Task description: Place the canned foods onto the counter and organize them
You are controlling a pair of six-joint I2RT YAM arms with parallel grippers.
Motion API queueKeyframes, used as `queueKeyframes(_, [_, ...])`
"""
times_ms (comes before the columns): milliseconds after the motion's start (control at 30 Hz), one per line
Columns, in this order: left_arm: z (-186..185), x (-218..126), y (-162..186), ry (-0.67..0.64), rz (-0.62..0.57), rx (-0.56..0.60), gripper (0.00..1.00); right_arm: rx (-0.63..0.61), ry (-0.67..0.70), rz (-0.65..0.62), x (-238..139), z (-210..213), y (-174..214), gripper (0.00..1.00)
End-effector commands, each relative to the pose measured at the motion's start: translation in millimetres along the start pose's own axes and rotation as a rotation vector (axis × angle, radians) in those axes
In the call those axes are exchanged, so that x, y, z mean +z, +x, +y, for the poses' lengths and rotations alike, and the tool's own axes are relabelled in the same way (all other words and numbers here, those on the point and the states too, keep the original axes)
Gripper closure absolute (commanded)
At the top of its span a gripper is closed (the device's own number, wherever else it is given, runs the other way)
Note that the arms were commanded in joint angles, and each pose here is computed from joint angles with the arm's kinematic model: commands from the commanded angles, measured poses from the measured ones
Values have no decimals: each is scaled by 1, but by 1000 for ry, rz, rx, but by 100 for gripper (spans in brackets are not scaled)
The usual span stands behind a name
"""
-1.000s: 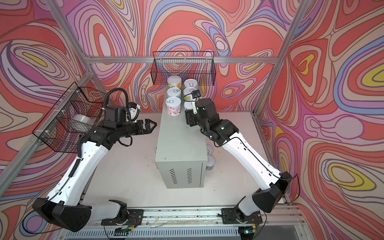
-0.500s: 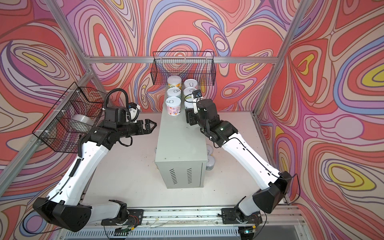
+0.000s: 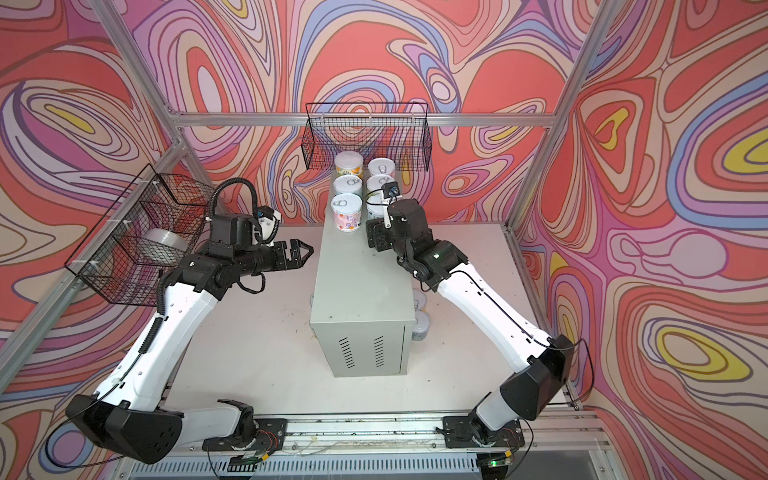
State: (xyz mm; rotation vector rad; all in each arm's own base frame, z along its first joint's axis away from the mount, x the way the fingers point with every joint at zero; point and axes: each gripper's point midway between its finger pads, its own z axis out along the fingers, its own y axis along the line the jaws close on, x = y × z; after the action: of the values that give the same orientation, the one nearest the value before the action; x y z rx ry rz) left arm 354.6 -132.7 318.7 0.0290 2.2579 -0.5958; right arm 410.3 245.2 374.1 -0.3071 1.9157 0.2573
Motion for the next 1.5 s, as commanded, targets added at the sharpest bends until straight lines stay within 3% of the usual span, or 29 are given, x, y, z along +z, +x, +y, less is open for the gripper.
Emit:
queueKeyframes(0, [4, -5, -3, -17, -26, -4, 6, 11, -7, 42, 0, -1, 10, 7])
queueKeyframes(167, [4, -4, -5, -17, -27, 6, 5, 26, -67, 18, -23, 5, -5, 3])
queueKeyframes(367, [5, -3, -1, -16, -12, 9, 5, 46, -108, 77, -64, 3, -7, 2])
queueKeyframes(500, [8, -4, 4, -32, -7, 15, 5, 72, -7, 31, -98, -24, -8, 2])
queueKeyframes(700, [16, -3, 13, -55, -17, 10, 4, 197, 264, -59, -140, -89, -6, 2])
queueKeyframes(933, [37, 4, 60, -97, 67, -63, 4, 357, 355, 158, -118, -134, 71, 2])
queueKeyframes(1233, [61, 3, 139, -107, 117, -167, 5, 439, 227, 449, -74, -103, 192, 2])
queueKeyframes(1467, [65, 11, 167, -80, 160, -202, 6, 472, 129, 573, -53, -81, 240, 2])
